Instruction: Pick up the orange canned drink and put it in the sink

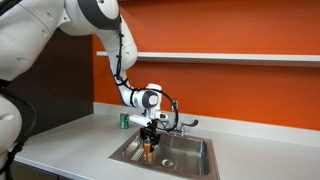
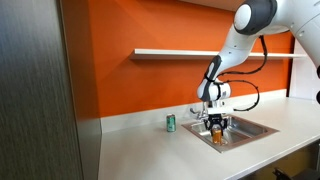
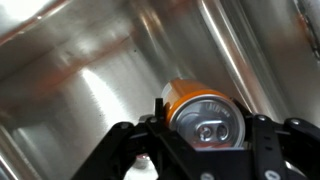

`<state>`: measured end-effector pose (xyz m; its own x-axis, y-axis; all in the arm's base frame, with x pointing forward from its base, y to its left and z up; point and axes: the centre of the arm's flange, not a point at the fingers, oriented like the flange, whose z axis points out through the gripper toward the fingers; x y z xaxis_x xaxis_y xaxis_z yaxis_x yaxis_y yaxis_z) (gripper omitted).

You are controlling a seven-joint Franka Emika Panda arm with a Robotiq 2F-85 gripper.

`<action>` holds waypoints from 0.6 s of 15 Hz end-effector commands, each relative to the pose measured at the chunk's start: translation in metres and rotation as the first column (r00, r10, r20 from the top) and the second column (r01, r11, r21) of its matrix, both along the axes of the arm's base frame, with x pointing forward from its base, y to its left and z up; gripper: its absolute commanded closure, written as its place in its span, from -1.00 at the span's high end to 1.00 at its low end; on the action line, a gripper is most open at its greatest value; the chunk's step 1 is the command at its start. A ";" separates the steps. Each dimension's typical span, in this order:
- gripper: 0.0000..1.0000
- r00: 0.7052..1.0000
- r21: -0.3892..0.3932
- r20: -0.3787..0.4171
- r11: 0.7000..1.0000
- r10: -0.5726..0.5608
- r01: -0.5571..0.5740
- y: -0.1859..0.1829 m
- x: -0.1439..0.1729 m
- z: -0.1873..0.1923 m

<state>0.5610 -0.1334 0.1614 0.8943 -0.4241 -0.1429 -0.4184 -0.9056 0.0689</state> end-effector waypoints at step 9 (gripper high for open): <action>-0.23 1.000 0.064 -0.006 0.998 0.001 -0.001 0.010 0.001 -0.013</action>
